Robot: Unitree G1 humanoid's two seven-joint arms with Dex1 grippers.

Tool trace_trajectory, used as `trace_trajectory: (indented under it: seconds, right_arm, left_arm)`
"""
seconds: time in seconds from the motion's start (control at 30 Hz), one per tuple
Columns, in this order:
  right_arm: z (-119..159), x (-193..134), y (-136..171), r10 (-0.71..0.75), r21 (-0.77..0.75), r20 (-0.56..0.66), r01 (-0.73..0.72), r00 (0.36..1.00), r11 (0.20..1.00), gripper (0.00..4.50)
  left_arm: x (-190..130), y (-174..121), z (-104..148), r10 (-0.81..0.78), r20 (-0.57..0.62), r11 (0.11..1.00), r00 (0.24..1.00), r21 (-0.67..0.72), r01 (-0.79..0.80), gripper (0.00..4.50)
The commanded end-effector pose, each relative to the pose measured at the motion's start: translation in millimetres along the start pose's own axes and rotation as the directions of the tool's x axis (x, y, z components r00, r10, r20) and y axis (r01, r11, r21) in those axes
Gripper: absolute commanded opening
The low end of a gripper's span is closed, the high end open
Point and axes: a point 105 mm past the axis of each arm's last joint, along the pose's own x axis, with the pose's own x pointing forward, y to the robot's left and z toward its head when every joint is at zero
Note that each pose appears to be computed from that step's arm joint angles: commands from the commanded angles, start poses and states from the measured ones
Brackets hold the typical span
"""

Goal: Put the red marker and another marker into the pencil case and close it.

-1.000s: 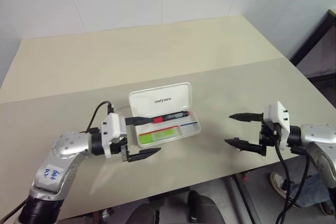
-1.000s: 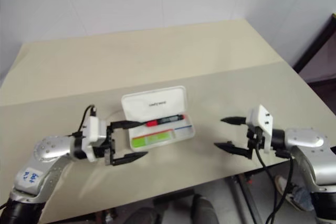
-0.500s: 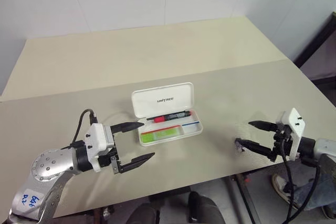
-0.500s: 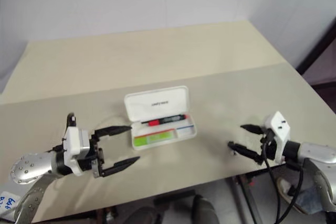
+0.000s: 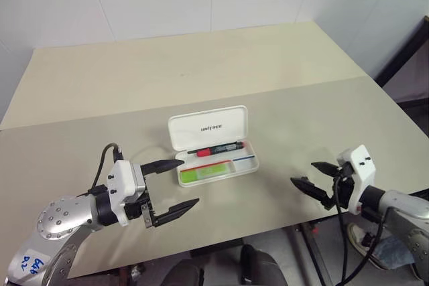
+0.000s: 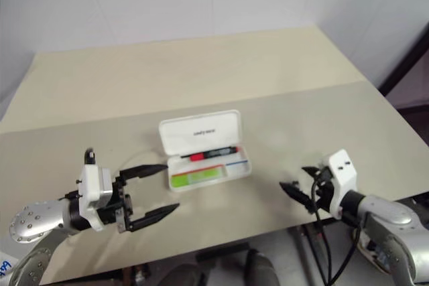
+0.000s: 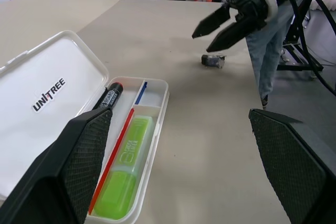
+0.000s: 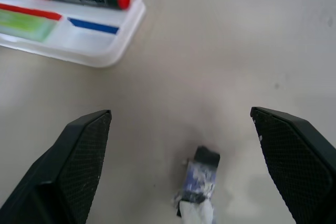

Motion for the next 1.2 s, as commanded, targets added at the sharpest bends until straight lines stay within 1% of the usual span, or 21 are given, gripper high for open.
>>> trace_trajectory:
  seconds: [0.03, 0.2, 0.3, 0.63, 0.77, 0.87, 0.9, 0.97, 1.03, 1.17, 1.2]
  right_arm:
    - [4.7, 1.3, 3.3, -0.057, -0.021, 0.018, 0.057, 0.998, 0.998, 4.5]
    - [2.0, 4.8, 6.7, -0.087, -0.006, 0.029, 0.087, 0.996, 0.996, 4.5]
    - [-4.1, 5.6, 7.6, -0.123, 0.008, 0.031, 0.123, 0.992, 0.992, 4.5]
    - [-18.4, 4.2, 2.1, -0.226, 0.024, 0.017, 0.225, 0.974, 0.974, 4.5]
    - [-23.6, 2.1, -2.9, -0.275, 0.08, 0.017, 0.272, 0.961, 0.959, 4.5]
    - [-25.7, 3.1, -3.9, -0.291, 0.114, 0.017, 0.288, 0.956, 0.951, 3.83]
    - [-26.2, 3.2, -4.3, -0.295, 0.123, 0.017, 0.291, 0.955, 0.949, 3.53]
    - [-26.2, 3.4, -4.4, -0.297, 0.124, 0.019, 0.292, 0.955, 0.948, 2.71]
    - [-25.4, 3.5, -4.5, -0.3, 0.122, 0.025, 0.295, 0.954, 0.948, 2.03]
    - [-23.8, 4.0, -4.0, -0.3, 0.112, 0.032, 0.294, 0.954, 0.949, 0.53]
    - [-23.2, 3.9, -4.1, -0.299, 0.103, 0.035, 0.294, 0.954, 0.95, 0.35]
  left_arm:
    - [-0.1, -0.4, 11.2, -0.01, 0.021, 0.999, 1.0, 0.035, 0.009, 4.47]
    - [-1.0, 2.6, 13.4, -0.011, 0.015, 0.999, 1.0, 0.04, 0.01, 4.47]
    - [-1.1, 2.8, 15.9, -0.014, 0.01, 0.999, 1.0, 0.044, 0.013, 4.47]
    - [-2.0, 5.0, 17.4, -0.029, -0.003, 0.999, 1.0, 0.042, 0.029, 4.47]
    - [0.7, 6.2, 19.3, -0.043, 0.001, 0.998, 0.999, 0.046, 0.043, 4.47]
    - [1.7, 9.2, 19.8, -0.049, 0.002, 0.998, 0.999, 0.051, 0.048, 4.5]
    - [2.4, 9.9, 20.3, -0.05, 0.004, 0.997, 0.999, 0.053, 0.05, 4.5]
    - [3.8, 11.0, 21.3, -0.054, 0.007, 0.997, 0.998, 0.058, 0.054, 4.5]
    - [4.9, 11.6, 22.0, -0.058, 0.01, 0.996, 0.998, 0.061, 0.057, 4.5]
    - [6.2, 13.4, 22.6, -0.062, 0.014, 0.996, 0.998, 0.065, 0.061, 4.5]
    - [6.8, 13.8, 22.7, -0.063, 0.016, 0.996, 0.998, 0.067, 0.062, 4.5]
